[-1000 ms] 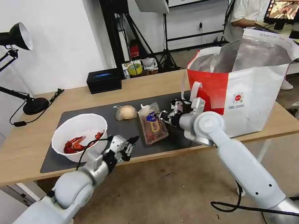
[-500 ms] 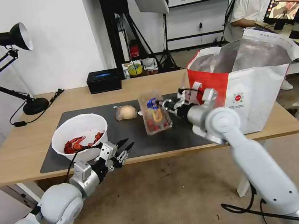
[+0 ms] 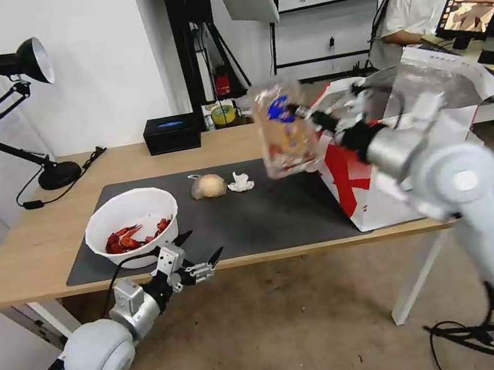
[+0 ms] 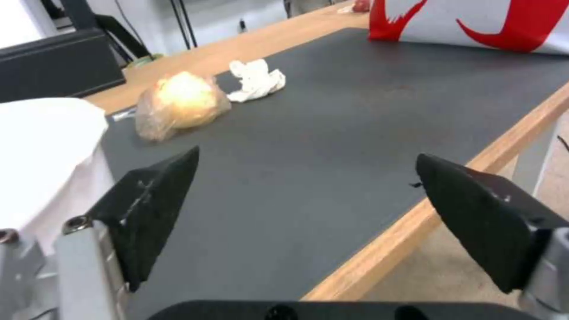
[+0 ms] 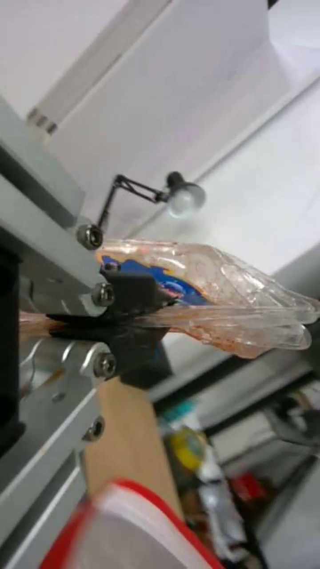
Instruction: Pick up the trash from the table and place it into the takeout bag.
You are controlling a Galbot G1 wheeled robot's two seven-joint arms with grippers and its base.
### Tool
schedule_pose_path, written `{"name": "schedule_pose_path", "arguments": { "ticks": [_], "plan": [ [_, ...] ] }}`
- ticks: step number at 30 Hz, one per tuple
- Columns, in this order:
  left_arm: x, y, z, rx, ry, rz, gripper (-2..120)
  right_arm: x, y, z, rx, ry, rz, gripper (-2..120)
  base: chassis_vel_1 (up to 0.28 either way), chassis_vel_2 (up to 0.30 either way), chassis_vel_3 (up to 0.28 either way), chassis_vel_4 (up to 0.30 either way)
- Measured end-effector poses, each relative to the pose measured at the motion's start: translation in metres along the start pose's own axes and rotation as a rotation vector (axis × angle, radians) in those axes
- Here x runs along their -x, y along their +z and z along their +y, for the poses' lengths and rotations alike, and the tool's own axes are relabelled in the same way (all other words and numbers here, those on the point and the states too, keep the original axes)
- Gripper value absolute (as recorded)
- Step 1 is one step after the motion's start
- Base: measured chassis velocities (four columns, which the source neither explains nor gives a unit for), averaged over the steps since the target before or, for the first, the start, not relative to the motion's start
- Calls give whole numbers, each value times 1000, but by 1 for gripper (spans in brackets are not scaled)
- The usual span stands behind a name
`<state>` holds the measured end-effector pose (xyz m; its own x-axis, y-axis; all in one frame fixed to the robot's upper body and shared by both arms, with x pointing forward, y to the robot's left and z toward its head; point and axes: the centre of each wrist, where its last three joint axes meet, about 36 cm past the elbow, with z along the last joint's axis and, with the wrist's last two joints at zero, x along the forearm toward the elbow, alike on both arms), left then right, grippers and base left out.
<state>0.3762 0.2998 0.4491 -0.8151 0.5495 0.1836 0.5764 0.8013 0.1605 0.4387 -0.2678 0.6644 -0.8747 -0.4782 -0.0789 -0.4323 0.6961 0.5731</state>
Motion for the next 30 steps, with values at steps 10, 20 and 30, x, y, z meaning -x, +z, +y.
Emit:
{"name": "schedule_pose_path", "arguments": {
  "ticks": [10,20,30],
  "plan": [
    [-12,11,-7,-35,-29,-29,100,-23,-52,-16,-123,104,-97,0,0,0,0,0],
    [-19,7,-17,-53,-37,-54,100,-20,-87,-54,-169,292,-195,0,0,0,0,0],
    [-21,10,-19,-30,-44,-71,100,-10,-79,-73,-297,404,-183,0,0,0,0,0]
  ]
}}
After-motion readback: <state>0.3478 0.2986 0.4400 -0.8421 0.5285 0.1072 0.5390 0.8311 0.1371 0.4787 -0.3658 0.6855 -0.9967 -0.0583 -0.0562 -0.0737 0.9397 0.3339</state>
